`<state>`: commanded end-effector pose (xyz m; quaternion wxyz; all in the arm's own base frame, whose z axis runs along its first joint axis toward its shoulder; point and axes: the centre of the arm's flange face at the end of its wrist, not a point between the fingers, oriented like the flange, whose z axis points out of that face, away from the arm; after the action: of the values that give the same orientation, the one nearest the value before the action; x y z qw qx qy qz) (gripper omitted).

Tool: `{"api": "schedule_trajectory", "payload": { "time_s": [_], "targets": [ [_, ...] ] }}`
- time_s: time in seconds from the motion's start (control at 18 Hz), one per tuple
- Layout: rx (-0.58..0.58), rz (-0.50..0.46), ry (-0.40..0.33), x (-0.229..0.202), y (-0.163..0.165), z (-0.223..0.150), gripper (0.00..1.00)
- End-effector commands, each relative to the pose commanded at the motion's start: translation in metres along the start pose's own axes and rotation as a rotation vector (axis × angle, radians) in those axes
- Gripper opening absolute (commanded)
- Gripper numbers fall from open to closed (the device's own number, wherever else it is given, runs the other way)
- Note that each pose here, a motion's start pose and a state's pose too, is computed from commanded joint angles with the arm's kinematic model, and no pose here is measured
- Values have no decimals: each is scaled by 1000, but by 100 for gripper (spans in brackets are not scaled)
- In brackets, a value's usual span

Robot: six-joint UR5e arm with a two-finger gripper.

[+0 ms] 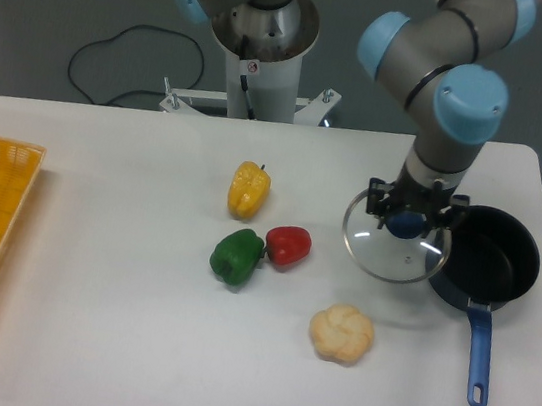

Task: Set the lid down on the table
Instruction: 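Lift the glass lid off the black saucepan and carry it sideways, then lower the held glass lid onto the table beside the saucepan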

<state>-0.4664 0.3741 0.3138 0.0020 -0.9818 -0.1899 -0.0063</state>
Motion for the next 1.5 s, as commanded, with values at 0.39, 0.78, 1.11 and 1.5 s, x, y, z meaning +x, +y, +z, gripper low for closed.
{"api": "schedule_trajectory", "payload": {
  "time_s": [0.39, 0.78, 1.11, 1.5],
  "targets": [
    [28, 5, -17, 11, 17, 6, 54],
    [20, 42, -13, 13, 35, 19, 53],
    [34, 59, -24, 14, 52, 41, 53],
    [36, 68, -22, 32, 68, 58, 53]
  ]
}}
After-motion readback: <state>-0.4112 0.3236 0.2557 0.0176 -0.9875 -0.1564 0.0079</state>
